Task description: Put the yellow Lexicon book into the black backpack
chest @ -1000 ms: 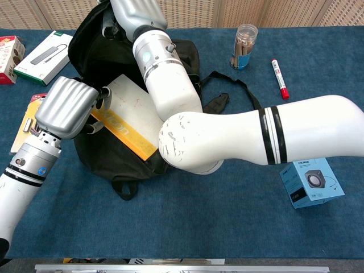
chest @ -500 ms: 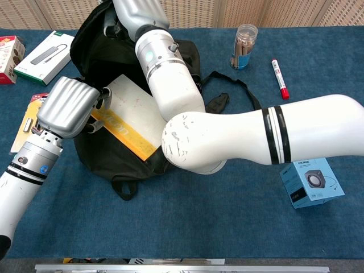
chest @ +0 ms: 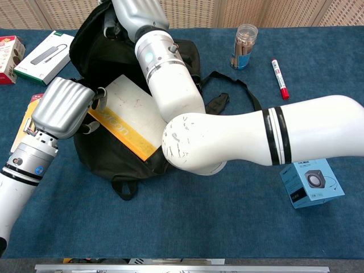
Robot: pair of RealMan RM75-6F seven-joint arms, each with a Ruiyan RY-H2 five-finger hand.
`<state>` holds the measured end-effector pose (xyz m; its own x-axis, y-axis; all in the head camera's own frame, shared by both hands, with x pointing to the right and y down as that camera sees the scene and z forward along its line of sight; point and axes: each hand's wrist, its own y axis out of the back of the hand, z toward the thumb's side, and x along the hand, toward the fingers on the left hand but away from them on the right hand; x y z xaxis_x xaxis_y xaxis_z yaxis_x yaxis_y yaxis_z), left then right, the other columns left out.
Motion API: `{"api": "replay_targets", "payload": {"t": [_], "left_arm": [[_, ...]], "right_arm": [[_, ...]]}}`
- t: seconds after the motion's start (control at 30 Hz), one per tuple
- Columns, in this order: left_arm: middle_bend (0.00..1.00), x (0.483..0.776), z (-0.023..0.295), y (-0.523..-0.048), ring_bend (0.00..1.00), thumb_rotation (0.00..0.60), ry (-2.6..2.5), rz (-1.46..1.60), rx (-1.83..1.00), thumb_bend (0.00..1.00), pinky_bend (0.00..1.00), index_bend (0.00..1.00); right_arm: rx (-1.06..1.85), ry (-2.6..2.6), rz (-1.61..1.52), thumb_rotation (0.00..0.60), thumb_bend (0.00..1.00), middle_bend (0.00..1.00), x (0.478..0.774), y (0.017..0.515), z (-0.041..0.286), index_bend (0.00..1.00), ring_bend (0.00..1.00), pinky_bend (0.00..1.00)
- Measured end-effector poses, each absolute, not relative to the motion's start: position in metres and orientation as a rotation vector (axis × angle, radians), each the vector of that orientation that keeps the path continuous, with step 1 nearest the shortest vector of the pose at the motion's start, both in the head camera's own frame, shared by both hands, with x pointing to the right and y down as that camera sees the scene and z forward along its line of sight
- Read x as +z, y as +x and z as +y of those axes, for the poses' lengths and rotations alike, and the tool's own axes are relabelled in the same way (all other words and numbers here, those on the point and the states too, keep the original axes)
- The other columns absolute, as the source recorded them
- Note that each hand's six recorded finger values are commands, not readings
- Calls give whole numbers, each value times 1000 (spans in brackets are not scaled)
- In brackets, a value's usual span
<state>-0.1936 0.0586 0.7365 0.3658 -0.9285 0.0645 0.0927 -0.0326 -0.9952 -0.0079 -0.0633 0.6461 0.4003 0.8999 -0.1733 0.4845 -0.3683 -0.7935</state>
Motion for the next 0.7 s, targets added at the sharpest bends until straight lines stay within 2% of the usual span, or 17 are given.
{"api": "replay_targets", "payload": {"t": [0.7], "left_arm": [[599, 742, 48, -148, 501, 600, -1369, 812, -959, 24, 565, 582]], "right_arm": [[809, -2005, -1186, 600, 886, 627, 646, -7, -63, 722, 646, 856]]}}
